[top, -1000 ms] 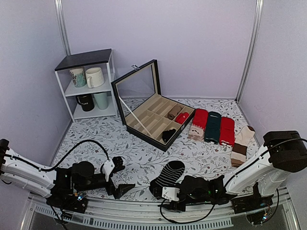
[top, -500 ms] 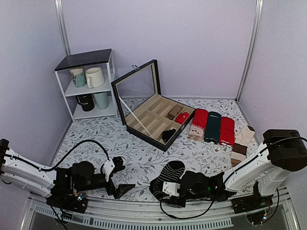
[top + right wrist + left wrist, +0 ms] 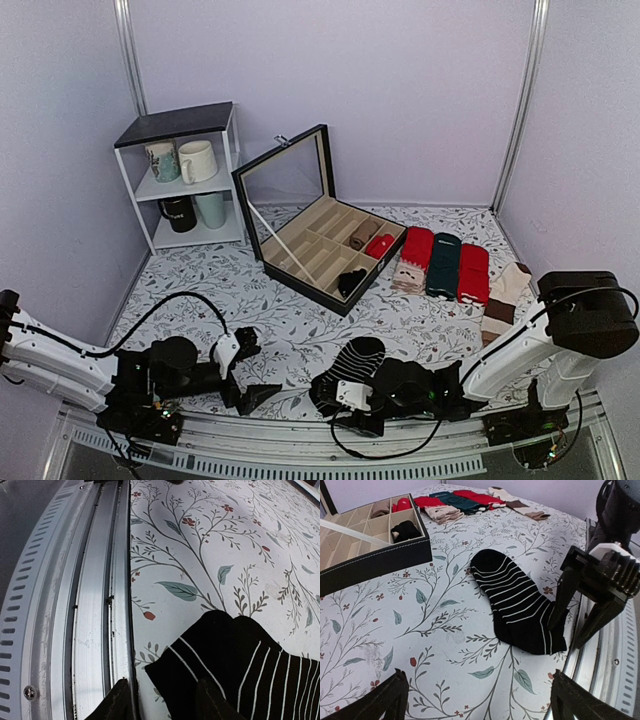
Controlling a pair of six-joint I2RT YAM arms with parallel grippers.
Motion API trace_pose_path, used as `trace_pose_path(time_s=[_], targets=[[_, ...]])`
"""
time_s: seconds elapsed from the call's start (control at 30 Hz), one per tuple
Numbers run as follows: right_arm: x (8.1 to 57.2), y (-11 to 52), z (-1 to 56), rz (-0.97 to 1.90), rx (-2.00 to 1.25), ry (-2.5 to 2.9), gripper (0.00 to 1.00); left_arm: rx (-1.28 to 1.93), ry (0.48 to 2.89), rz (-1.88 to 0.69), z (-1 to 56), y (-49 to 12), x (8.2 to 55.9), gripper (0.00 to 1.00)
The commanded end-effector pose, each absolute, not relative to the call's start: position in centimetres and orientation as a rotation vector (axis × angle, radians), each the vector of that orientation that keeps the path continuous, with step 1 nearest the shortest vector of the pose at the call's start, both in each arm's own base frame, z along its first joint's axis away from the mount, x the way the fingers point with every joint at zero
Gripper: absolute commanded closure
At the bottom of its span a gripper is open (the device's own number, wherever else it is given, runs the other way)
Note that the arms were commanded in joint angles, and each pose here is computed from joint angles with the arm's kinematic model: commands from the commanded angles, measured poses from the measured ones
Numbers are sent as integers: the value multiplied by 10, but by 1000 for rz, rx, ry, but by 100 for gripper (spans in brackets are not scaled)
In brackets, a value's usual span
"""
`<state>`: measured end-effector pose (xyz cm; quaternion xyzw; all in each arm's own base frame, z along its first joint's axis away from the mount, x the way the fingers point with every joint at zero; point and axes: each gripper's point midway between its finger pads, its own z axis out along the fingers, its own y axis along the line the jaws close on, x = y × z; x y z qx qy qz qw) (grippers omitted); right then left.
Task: Roll the socks
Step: Roll the sock at the corner of the board.
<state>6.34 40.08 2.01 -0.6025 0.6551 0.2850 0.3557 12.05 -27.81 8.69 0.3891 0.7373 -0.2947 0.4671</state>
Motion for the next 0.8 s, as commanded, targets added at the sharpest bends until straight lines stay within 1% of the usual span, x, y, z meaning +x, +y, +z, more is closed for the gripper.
trace_pose_path(time_s=[0.0, 0.07, 0.2, 0.27, 0.3, 0.4, 0.57, 0.77], targets=[[62, 382, -15, 676, -1612, 1826, 60, 968, 1785, -746, 96, -286, 118, 1], [62, 377, -20, 666, -1598, 1873, 64, 969, 1779, -755, 97, -286, 117, 1], [63, 369, -27, 661, -1542, 1967, 79, 971, 1767, -770, 100, -286, 115, 1], [63, 366, -31, 684, -1517, 2025, 82, 980, 1750, -791, 102, -287, 112, 1], [63, 366, -32, 705, -1501, 2053, 84, 991, 1736, -808, 104, -289, 110, 0], [64, 364, -33, 791, -1458, 2133, 85, 1020, 1674, -846, 111, -292, 104, 5], [74, 361, -26, 965, -1333, 2267, 87, 1106, 1577, -824, 121, -303, 100, 11], [76, 352, -31, 1124, -1221, 2445, 88, 1308, 1501, -838, 108, -324, 83, 20]])
